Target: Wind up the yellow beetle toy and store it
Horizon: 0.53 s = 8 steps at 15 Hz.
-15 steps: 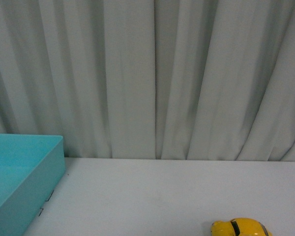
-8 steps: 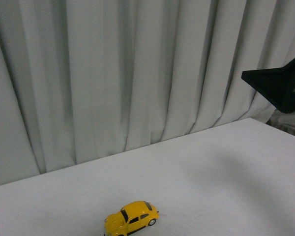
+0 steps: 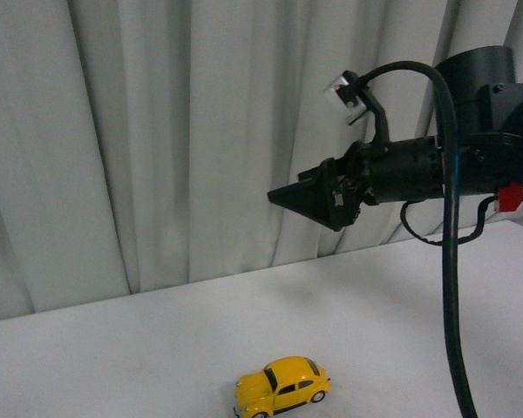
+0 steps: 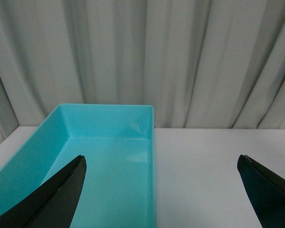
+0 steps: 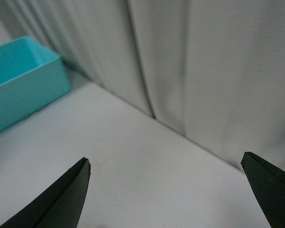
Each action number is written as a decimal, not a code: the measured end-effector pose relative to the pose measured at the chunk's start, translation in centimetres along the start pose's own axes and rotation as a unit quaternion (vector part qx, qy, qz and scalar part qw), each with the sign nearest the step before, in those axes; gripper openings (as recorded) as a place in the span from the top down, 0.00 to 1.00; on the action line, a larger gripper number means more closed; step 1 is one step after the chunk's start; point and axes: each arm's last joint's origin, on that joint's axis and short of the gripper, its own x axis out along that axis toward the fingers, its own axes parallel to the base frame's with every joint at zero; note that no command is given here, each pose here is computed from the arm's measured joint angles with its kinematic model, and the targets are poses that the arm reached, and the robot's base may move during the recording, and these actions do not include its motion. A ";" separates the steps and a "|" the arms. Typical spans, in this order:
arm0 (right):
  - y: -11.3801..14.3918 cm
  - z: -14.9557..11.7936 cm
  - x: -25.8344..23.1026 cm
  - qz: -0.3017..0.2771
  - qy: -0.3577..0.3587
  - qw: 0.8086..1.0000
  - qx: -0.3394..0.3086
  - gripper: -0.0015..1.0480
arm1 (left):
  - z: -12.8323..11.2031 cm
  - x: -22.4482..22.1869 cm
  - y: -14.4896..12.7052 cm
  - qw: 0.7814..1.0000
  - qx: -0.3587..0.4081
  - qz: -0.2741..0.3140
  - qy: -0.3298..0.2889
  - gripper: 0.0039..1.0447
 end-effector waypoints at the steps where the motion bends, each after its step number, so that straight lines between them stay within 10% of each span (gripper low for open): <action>1: 0.4 -0.2 1.4 0.062 0.032 0.997 -0.019 0.06 | 0.0 0.0 0.0 1.000 0.000 0.000 0.000 0.06; 8: 2.2 -4.8 3.9 0.239 0.195 0.945 -0.113 0.06 | 0.0 0.0 0.0 1.000 0.000 0.000 0.000 0.06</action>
